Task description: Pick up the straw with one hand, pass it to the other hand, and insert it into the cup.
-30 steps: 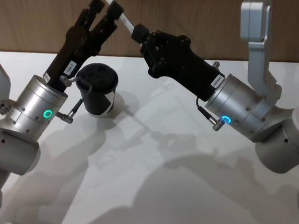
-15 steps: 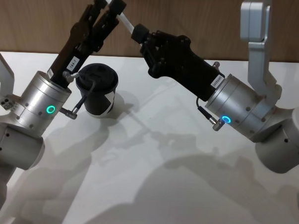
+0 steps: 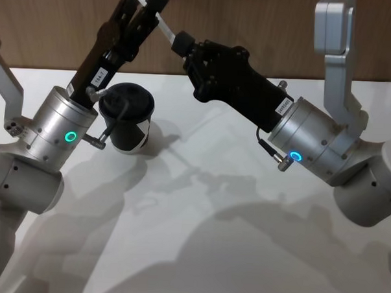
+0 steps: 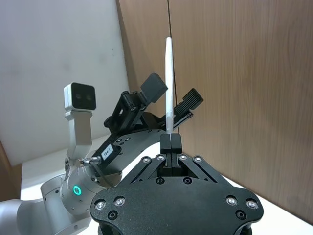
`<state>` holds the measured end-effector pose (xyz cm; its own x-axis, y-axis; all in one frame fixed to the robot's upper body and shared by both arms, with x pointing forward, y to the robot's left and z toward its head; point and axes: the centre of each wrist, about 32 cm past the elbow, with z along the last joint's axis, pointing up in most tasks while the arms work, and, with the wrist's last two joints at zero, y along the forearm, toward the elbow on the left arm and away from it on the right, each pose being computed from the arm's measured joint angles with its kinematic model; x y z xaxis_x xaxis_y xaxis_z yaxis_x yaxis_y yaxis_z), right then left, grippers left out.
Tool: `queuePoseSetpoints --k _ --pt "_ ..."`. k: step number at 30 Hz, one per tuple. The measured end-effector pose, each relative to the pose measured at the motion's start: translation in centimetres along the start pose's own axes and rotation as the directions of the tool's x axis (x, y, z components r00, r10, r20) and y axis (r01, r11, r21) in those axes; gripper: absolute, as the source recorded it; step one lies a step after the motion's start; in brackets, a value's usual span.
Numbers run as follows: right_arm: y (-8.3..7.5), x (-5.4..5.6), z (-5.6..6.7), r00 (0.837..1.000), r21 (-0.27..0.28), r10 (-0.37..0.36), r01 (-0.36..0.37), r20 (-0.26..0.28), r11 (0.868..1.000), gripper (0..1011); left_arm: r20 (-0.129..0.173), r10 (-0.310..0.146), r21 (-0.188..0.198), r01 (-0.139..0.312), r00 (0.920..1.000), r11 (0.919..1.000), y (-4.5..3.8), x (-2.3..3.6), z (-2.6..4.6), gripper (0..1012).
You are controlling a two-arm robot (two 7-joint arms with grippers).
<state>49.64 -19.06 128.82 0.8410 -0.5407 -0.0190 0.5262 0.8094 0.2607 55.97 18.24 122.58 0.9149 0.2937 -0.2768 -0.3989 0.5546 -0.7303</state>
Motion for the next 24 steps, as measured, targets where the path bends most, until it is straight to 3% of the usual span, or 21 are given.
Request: queuePoseSetpoints --k 10,16,20,23,24 --pt "0.0 0.0 0.0 1.0 0.0 0.0 0.0 0.0 1.0 1 -0.005 -0.015 -0.006 0.015 0.9999 0.9999 -0.46 0.24 -0.21 759" --pt "0.0 0.0 0.0 1.0 0.0 0.0 0.0 0.0 1.0 1 -0.004 -0.018 -0.008 0.018 0.9998 0.9998 -0.61 0.3 -0.28 544" --pt "0.0 0.0 0.0 1.0 0.0 0.0 0.0 0.0 1.0 1 -0.004 -0.019 -0.009 0.019 0.9998 0.9998 -0.67 0.31 -0.33 470" --pt "0.0 0.0 0.0 1.0 0.0 0.0 0.0 0.0 1.0 1 -0.003 -0.019 -0.01 0.019 0.9998 0.9998 -0.71 0.32 -0.36 322" --pt "0.0 0.0 0.0 1.0 0.0 0.0 0.0 0.0 1.0 1 -0.003 -0.019 -0.01 0.019 0.9998 0.9998 -0.73 0.32 -0.37 322"
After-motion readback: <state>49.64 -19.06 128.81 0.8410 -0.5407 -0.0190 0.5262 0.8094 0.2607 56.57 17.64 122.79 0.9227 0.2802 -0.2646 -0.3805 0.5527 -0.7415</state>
